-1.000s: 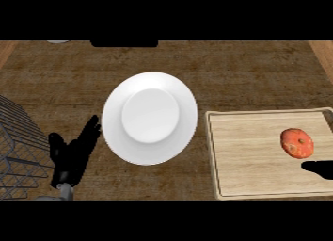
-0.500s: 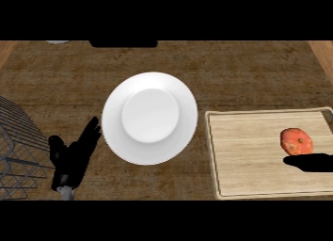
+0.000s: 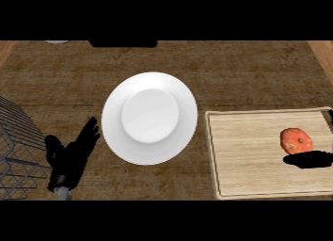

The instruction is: Pick the squash from the tray and place it in the plate

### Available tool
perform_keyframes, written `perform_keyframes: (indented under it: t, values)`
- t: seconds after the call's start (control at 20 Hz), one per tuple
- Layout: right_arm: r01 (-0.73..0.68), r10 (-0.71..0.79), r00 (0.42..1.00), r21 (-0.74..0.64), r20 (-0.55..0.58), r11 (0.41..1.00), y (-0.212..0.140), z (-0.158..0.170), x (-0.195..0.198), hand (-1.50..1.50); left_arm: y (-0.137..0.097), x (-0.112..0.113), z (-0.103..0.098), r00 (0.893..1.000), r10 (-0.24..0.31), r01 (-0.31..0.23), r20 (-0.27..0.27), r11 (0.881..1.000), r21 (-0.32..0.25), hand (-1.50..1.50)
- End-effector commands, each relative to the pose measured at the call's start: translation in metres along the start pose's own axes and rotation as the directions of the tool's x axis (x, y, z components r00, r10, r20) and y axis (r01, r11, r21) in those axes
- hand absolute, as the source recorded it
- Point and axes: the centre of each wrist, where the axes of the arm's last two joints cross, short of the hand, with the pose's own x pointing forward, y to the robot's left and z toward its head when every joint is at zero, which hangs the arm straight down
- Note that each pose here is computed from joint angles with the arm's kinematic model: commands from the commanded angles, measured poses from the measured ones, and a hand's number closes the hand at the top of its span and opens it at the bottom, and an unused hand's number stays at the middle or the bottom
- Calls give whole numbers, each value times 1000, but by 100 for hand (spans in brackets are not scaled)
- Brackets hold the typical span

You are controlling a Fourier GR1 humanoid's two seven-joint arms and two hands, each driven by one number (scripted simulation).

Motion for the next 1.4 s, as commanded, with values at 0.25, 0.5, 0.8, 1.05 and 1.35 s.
perform_keyframes:
  t: [0.25,0.5,0.8,1.05,1.35]
  values:
    - [-18,18,1000,47,-13,999,34,-19,-3,-150,14,-9,3,1000,5,-5,-3,1000,-7,0]
    - [-129,124,991,105,50,986,44,-28,-5,150,-1,-11,1,999,-2,1,-34,1000,-10,0]
    - [-174,172,983,37,63,984,36,-40,1,150,-10,12,-12,1000,12,-12,-19,1000,1,0]
    - [-148,158,982,-99,103,984,38,-10,6,150,-5,-24,-5,1000,13,-13,-13,1000,10,0]
    - [-208,90,728,94,680,974,137,143,125,150,-24,3,-15,999,-31,32,13,994,-109,0]
